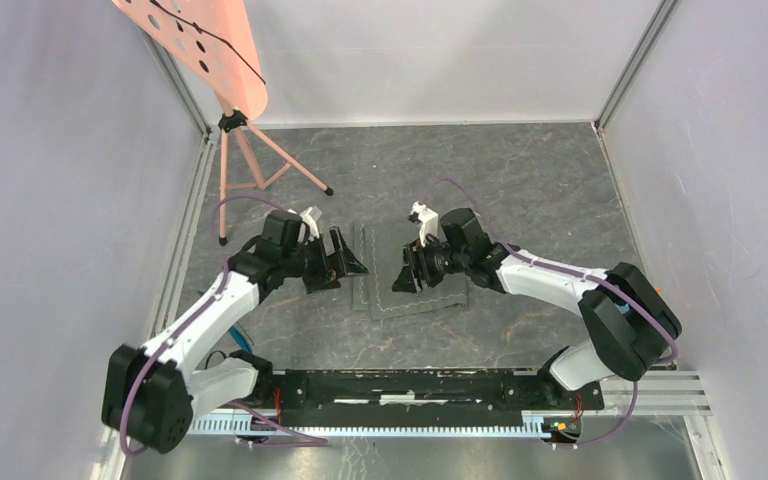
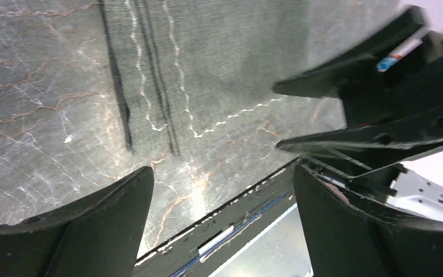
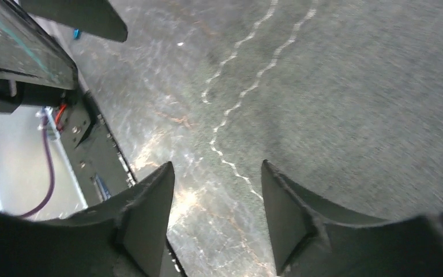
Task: Fold the napkin into a case and place the utensils inside
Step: Fold the rectangle-folded napkin at the center of the board, then rotate the square-folded napkin at the center of the board.
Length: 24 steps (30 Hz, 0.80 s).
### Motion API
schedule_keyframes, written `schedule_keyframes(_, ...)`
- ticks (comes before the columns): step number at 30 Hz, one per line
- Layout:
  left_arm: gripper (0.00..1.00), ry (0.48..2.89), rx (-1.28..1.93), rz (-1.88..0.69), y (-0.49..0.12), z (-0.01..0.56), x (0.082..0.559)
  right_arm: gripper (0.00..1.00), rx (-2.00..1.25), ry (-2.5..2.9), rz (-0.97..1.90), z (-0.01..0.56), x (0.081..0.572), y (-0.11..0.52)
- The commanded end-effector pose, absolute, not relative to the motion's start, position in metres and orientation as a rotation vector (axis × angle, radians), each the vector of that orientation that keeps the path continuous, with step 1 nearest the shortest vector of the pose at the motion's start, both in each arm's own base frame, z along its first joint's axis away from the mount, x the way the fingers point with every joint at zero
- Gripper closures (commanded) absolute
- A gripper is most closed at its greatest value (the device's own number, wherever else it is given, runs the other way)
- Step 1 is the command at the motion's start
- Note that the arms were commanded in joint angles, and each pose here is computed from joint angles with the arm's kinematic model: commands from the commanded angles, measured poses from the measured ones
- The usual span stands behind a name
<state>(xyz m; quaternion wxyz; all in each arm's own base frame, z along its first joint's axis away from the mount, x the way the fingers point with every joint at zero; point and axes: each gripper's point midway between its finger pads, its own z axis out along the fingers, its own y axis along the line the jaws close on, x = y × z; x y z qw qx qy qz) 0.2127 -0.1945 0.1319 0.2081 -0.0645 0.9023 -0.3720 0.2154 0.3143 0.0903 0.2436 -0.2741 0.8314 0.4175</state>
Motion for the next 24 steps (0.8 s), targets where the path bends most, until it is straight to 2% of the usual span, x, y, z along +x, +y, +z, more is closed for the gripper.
schedule_keyframes(1,0.05,2.477,-0.167,-1.003,-0.204,0.136,0.243,0.45,-0.642,2.353,0.955,0.072,0.23,0.293)
schedule_keyframes(2,0.05,2.464,-0.164,-1.002,-0.207,0.136,0.247,0.51,-0.621,2.38,0.944,0.065,0.227,0.29)
schedule_keyframes(6,0.04,2.447,-0.165,-1.015,-0.219,0.135,0.258,0.61,-0.555,2.465,0.775,0.032,0.223,0.261)
schedule_keyframes(12,0.05,2.457,-0.15,-1.018,-0.233,0.129,0.262,0.74,-0.419,2.678,0.191,-0.021,0.226,0.155)
schedule_keyframes(14,0.04,2.45,-0.159,-1.007,-0.233,0.129,0.265,0.73,-0.369,2.657,-0.086,-0.015,0.245,0.111)
schedule_keyframes(16,0.04,2.438,-0.181,-0.982,-0.231,0.128,0.271,0.71,-0.354,2.554,-0.235,0.005,0.282,0.093)
schedule_keyframes(20,0.05,2.404,-0.246,-0.942,-0.234,0.128,0.296,0.66,-0.554,2.392,0.0,0.044,0.364,0.16)
schedule_keyframes(24,0.05,2.383,-0.236,-0.831,-0.234,0.123,0.329,0.56,-0.603,2.359,0.259,0.084,0.385,0.211)
